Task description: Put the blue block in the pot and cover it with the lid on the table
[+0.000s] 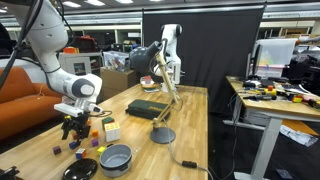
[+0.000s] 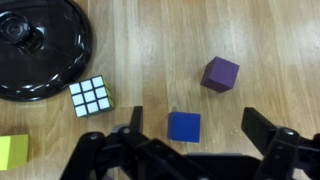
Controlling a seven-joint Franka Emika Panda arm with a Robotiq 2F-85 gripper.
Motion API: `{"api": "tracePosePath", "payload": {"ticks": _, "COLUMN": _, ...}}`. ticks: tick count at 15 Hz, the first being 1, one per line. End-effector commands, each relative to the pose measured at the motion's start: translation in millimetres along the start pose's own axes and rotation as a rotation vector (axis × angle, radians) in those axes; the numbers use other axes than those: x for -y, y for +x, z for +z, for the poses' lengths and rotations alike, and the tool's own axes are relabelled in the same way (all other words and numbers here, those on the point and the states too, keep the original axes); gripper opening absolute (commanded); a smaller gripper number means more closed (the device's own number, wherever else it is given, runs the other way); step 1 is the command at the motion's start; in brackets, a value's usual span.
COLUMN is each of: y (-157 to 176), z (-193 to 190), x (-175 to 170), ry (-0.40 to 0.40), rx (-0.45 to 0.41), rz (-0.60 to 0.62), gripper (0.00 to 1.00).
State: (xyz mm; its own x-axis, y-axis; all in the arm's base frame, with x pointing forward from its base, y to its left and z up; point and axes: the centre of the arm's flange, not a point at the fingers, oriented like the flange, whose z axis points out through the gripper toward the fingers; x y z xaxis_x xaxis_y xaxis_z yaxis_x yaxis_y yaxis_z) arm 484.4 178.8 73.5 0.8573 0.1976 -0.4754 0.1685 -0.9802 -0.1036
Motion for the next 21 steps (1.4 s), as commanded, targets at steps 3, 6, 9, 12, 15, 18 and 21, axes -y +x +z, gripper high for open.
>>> {"api": "tracePosePath", "payload": {"ticks": 3, "y": 10.2, "z": 5.9, "x": 1.2, "ry": -0.019, "rx": 0.052, "rz": -0.007, "gripper": 1.00}}
{"api": "tracePosePath", "payload": {"ticks": 6, "y": 14.0, "z": 4.3, "x": 1.6, "ry": -0.020, "rx": 0.054, "rz": -0.008, "gripper": 1.00}}
{"api": "tracePosePath", "payload": {"ticks": 9, "y": 16.1, "z": 1.4, "x": 2.7, "ry": -0.019, "rx": 0.056, "rz": -0.010, "gripper": 1.00}}
{"api": "tracePosePath", "payload": {"ticks": 12, "y": 16.6, "z": 2.5, "x": 3.4, "ry": -0.012, "rx": 0.063, "rz": -0.012, "gripper": 0.66}}
{"api": "tracePosePath", "payload": {"ticks": 15, "y": 16.7, "z": 3.9, "x": 2.1, "ry": -0.011, "rx": 0.066, "rz": -0.010, "gripper": 0.46}}
{"api": "tracePosePath", "payload": {"ticks": 18, "y": 17.2, "z": 4.0, "x": 2.0, "ry": -0.011, "rx": 0.064, "rz": -0.009, "gripper": 0.32}}
{"api": "tracePosePath", "payload": {"ticks": 21, "y": 16.1, "z": 3.6, "x": 1.1, "ry": -0.014, "rx": 0.063, "rz": -0.006, "gripper": 0.24}}
